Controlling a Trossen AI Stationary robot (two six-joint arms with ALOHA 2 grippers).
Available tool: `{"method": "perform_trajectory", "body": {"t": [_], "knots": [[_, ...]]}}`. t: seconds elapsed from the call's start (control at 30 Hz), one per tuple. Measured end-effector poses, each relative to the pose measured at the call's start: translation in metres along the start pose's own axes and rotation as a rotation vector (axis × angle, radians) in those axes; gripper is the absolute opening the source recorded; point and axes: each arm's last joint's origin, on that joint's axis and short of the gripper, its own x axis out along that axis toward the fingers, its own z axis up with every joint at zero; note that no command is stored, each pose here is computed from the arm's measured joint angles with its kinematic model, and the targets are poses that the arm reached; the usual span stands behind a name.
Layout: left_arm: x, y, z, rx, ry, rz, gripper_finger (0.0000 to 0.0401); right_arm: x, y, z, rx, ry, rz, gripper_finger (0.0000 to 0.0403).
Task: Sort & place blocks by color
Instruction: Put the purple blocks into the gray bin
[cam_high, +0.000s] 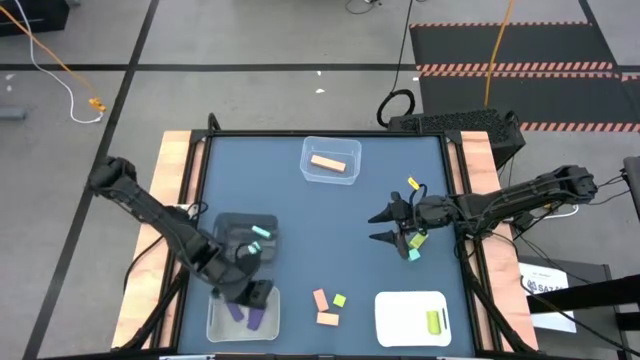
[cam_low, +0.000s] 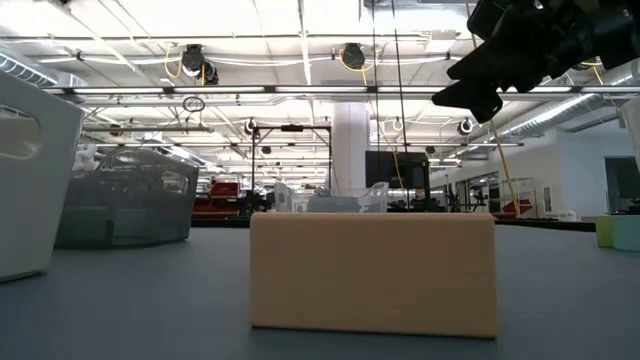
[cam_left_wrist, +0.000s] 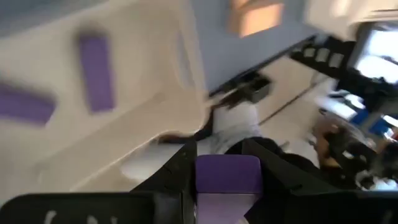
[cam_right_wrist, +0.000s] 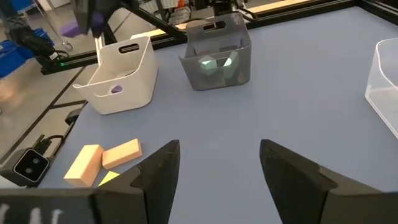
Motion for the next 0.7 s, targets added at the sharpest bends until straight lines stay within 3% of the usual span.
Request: {"method": "perform_trajectory", "body": {"t": [0.13, 0.37, 0.53, 0.7], "knots": [[0.015, 0.011, -0.013, -0.079, 0.012, 0.073, 0.0106, 0.0, 0.0, 0.0, 0.001, -0.003, 0.0, 0.0212], [0.043, 0.035, -0.009, -0.068, -0.072, 0.305, 0.0126, 0.0, 0.001, 0.002, 0.004, -0.016, 0.029, 0.0212], [0.051, 0.035, -0.006, -0.036, -0.069, 0.323, 0.0165, 0.0, 0.002, 0.002, 0.061, -0.015, 0.037, 0.0212], [0.047, 0.031, -0.005, -0.035, -0.055, 0.287, 0.0172, -0.007, 0.003, 0.005, -0.026, -0.035, 0.062, 0.0212]]}}
